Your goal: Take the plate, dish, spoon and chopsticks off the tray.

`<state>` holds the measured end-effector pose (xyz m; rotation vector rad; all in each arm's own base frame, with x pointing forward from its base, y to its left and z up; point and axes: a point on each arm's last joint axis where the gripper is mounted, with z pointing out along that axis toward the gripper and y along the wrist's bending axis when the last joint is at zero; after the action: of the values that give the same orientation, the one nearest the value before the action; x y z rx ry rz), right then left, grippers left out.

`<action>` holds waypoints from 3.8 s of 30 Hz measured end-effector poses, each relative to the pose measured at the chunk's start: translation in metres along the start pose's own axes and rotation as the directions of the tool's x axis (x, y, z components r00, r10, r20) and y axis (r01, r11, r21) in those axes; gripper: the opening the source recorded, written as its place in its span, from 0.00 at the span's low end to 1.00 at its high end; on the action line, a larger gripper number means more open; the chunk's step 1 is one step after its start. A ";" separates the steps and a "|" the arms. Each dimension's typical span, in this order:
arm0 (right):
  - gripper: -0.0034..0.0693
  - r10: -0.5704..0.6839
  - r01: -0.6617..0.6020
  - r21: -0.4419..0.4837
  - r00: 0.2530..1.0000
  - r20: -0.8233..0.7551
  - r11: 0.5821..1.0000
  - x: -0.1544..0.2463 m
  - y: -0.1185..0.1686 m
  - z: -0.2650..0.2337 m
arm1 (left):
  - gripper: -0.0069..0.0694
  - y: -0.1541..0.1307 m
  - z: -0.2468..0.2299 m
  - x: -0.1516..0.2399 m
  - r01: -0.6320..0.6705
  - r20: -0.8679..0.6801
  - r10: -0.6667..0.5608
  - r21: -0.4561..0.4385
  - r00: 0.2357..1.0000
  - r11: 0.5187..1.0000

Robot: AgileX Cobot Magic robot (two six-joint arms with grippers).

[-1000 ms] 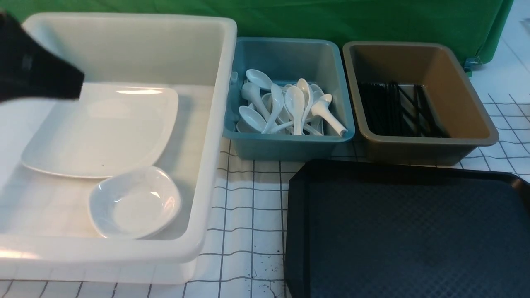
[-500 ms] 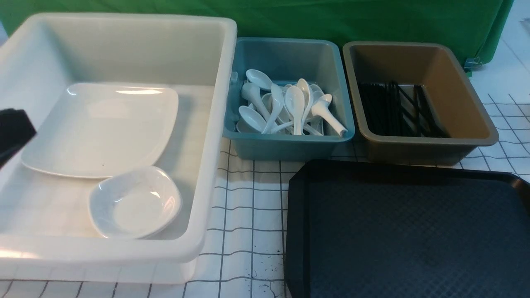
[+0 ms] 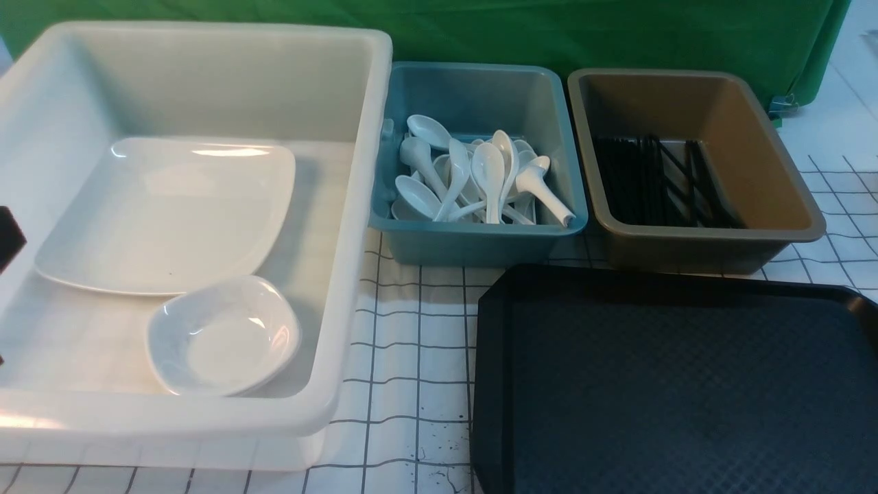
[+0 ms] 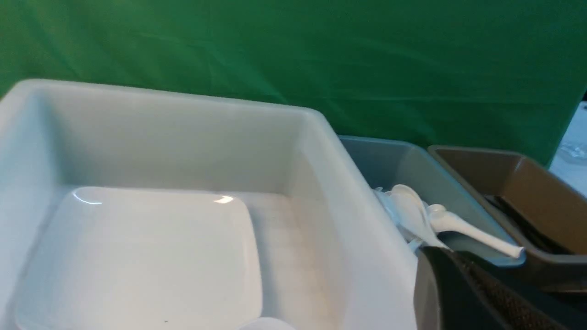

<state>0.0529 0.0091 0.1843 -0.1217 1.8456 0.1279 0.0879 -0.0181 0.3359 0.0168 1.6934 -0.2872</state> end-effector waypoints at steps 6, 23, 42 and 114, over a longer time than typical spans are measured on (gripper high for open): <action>0.37 0.000 0.000 0.000 1.000 0.000 1.000 0.000 0.000 0.000 | 0.09 0.005 0.000 0.002 -0.138 -0.026 0.137 -0.048 0.990 0.989; 0.38 0.001 -0.001 0.000 1.000 0.000 1.000 0.000 0.000 0.000 | 0.10 0.036 -0.011 0.123 -0.078 0.142 0.107 -0.196 0.984 0.978; 0.38 0.001 -0.001 0.000 1.000 0.000 1.000 0.000 0.000 0.000 | 0.10 0.043 -0.020 0.142 -0.085 0.002 0.090 -0.287 0.996 0.954; 0.38 0.001 -0.001 0.000 1.000 0.000 1.000 0.000 0.000 0.000 | 0.10 0.042 -0.019 0.142 -0.063 0.008 0.068 -0.274 0.998 0.960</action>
<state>0.0529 0.0091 0.1843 -0.1211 1.8456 0.1289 0.0557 0.0043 0.1917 -0.1341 1.6986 -0.0014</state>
